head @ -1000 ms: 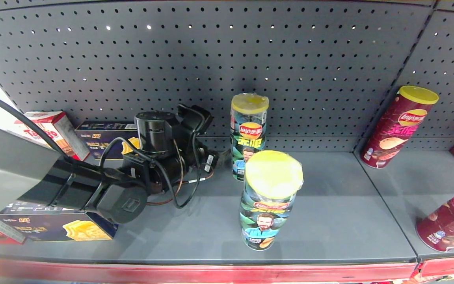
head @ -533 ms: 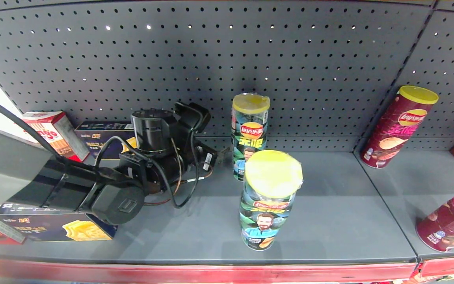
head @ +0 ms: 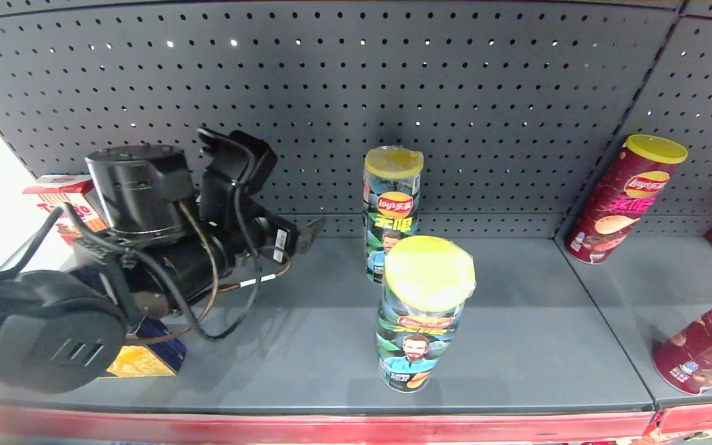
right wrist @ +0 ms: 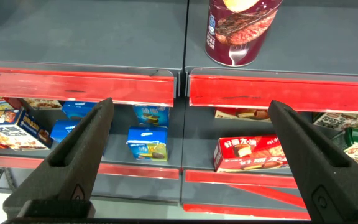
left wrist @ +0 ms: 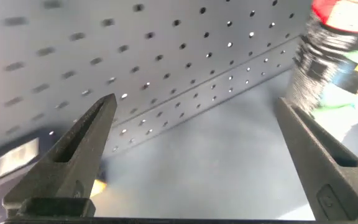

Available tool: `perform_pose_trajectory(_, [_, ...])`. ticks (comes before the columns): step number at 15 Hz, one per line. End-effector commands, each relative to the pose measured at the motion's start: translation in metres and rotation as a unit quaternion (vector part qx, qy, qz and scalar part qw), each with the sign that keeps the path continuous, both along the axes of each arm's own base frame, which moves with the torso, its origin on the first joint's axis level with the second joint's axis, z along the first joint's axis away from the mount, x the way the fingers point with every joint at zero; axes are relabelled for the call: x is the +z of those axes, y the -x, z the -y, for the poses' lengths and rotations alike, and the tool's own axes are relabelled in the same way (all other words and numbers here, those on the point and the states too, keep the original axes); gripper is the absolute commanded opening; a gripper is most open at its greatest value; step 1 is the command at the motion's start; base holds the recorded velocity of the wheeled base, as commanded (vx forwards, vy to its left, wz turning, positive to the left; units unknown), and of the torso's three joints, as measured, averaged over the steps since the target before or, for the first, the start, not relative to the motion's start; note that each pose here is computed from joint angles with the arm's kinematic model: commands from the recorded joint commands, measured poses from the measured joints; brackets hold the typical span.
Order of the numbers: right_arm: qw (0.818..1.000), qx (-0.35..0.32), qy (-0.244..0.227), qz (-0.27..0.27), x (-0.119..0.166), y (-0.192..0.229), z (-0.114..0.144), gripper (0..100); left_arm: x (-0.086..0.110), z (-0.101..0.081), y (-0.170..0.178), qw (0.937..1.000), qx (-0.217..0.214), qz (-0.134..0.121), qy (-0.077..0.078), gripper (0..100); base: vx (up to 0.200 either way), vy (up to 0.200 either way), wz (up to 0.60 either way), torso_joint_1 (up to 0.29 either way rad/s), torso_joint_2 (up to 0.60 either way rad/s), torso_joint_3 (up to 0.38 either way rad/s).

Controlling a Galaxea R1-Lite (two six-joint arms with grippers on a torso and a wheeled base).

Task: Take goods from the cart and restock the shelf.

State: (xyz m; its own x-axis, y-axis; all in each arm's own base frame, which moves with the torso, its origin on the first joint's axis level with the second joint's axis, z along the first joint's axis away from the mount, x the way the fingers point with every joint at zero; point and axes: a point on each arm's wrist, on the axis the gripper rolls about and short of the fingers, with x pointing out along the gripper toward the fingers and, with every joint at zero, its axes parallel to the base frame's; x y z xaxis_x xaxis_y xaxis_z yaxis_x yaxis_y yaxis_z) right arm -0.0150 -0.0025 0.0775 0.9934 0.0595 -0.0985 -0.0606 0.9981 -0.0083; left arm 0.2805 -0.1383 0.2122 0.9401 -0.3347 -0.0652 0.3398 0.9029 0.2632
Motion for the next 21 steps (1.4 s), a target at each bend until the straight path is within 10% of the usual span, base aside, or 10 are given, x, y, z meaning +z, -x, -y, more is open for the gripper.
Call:
perform_pose_trajectory(1, [1.0, 0.001, 0.0, 0.0, 0.0, 0.0, 0.0, 100, 0.015, -0.014, 0.025, 0.9995, 0.002, 0.027, 0.016, 100, 0.0, 0.0, 0.0, 0.0, 0.0, 0.0])
perform_pose_trajectory(7, [1.0, 0.01, -0.006, 0.003, 0.0, 0.0, 0.0, 100, 0.01, -0.039, 0.03, 0.9986, 0.037, 0.032, 0.021, 100, 0.0, 0.0, 0.0, 0.0, 0.0, 0.0])
perform_pose_trajectory(10, [0.997, 0.025, -0.073, 0.031, 0.079, -0.007, -0.002, 100, 0.008, -0.041, 0.034, 0.9987, 0.038, 0.029, 0.02, 100, 0.0, 0.0, 0.0, 0.0, 0.0, 0.0])
perform_pose_trajectory(17, [0.959, 0.271, -0.081, -0.016, 0.156, -0.051, -0.021, 100, 0.005, -0.044, 0.035, 0.9987, 0.041, 0.025, 0.018, 100, 0.0, 0.0, 0.0, 0.0, 0.0, 0.0])
perform_pose_trajectory(21, [0.926, 0.361, -0.064, -0.087, 0.154, -0.078, -0.048, 100, 0.003, -0.047, 0.035, 0.9986, 0.046, 0.021, 0.017, 100, 0.0, 0.0, 0.0, 0.0, 0.0, 0.0])
